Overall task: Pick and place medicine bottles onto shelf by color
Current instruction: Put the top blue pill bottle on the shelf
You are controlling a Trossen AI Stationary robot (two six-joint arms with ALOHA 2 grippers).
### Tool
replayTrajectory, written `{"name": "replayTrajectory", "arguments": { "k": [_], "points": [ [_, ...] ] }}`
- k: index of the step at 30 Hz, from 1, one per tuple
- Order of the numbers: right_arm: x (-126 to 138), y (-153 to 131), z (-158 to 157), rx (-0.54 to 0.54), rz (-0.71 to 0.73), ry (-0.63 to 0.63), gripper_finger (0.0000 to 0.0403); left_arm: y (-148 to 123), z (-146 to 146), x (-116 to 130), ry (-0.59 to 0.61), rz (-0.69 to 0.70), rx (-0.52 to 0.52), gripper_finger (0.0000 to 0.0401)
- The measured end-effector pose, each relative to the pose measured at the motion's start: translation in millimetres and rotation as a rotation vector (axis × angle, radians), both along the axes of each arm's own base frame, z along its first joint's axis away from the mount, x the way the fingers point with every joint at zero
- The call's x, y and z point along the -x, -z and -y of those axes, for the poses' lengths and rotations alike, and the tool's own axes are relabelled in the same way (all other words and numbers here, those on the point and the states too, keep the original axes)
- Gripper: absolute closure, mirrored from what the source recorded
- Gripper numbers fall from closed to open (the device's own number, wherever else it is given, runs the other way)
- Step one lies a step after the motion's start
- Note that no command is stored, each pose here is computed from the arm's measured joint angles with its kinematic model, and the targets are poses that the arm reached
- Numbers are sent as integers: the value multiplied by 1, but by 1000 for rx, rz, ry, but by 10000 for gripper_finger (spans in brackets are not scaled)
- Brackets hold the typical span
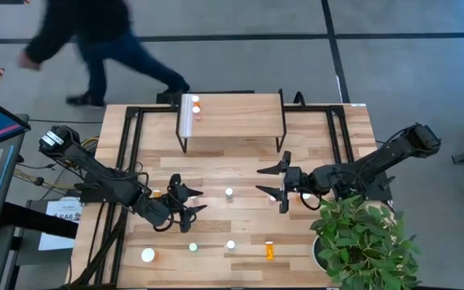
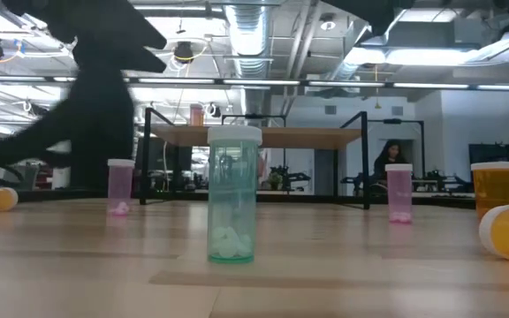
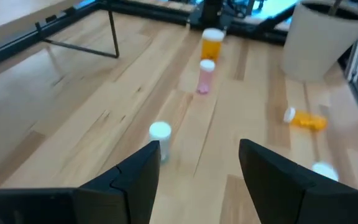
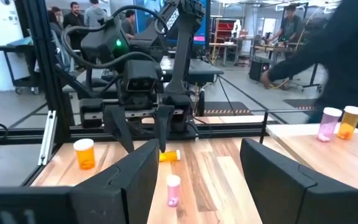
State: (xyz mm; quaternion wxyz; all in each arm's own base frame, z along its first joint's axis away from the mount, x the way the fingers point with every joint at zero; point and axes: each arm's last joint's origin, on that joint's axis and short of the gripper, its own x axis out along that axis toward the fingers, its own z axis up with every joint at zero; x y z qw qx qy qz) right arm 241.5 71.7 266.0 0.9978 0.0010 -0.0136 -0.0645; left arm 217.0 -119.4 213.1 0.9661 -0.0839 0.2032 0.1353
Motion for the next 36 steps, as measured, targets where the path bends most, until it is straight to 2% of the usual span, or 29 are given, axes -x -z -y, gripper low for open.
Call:
{"name": "replayTrajectory", "arguments": {
  "k": [4, 8, 20, 24, 27, 32, 36],
  "points": [
    [0, 0, 1, 0, -1, 5, 153, 10, -3, 4, -19, -89, -25, 195],
    [0, 1, 1, -5, -13, 2, 153, 16, -6, 10, -48, -159, 7, 195],
    [0, 2, -2, -30, -11, -7, 153, 26, -11, 20, -124, -262, 44, 195],
    [0, 2, -2, -30, -11, -7, 153, 29, -13, 25, -163, -304, 102, 195],
    [0, 2, -1, -25, -11, -3, 153, 26, -12, 19, -180, -226, 98, 195],
    [-1, 1, 5, -25, -7, 18, 153, 8, -7, -4, -73, -29, 34, 195],
    [-2, -2, 7, 9, 9, 26, 153, 12, -9, -25, -42, 29, -49, 195]
  ]
}}
